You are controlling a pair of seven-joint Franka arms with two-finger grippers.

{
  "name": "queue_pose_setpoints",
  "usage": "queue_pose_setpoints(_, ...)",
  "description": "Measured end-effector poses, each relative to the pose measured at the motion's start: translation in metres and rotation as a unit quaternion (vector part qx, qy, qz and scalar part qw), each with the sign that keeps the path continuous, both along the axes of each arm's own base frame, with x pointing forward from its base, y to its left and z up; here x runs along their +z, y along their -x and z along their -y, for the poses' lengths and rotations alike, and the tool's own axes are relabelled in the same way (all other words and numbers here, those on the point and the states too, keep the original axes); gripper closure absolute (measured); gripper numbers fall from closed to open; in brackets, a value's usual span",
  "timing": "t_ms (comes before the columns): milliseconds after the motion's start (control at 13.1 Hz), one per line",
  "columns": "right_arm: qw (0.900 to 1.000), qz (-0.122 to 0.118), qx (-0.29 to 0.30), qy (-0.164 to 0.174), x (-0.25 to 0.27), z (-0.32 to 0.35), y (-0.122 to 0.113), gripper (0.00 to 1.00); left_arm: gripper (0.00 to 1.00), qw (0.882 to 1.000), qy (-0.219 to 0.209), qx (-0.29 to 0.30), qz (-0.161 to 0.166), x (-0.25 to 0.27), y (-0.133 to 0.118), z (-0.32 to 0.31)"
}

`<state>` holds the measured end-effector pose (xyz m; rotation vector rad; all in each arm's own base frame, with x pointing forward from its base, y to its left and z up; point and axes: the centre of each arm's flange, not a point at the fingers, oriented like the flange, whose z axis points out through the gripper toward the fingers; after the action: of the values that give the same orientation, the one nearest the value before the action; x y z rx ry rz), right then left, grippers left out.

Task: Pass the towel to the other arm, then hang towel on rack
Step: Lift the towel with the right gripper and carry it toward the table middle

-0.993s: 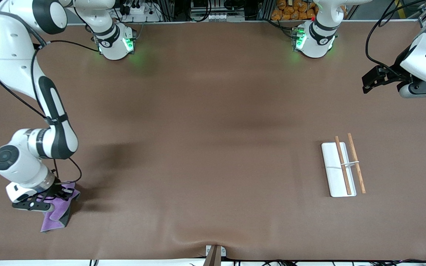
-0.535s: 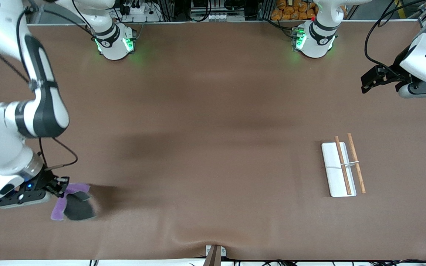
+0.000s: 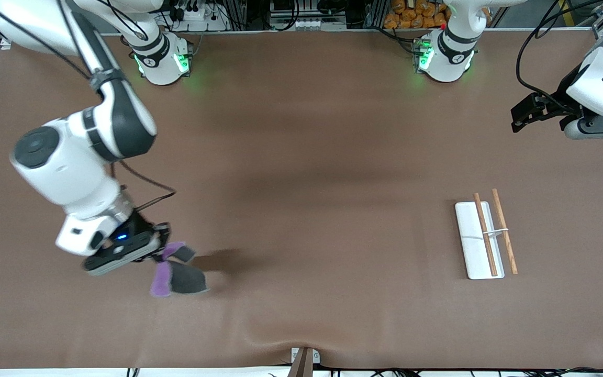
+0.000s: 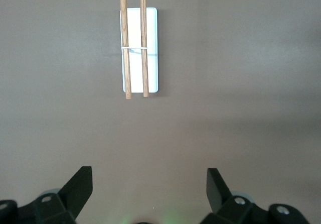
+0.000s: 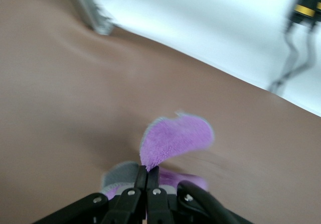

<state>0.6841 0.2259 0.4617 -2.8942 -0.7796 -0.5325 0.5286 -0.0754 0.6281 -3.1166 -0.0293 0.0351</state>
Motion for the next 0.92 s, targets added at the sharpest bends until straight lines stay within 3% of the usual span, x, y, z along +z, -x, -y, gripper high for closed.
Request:
queue_pose_setpoints(229,0.997,-0.010,0.068,-0.040,0.015,-0.089,0.040,0.98,0.00,1.000,0.000,0.000,0.000,0.000,0.000,0.000)
queue_pose_setpoints(535,0.988,-0.049,0.112,-0.093,0.019,-0.167,0.087,0.98,0.00,1.000,0.000,-0.001,-0.004,-0.004,-0.002,0.001)
queue_pose_setpoints(917,0.982,-0.080,0.125,-0.116,0.017,-0.244,0.144,0.98,0.00,1.000,0.001,-0.002,-0.010,-0.010,-0.005,0.002)
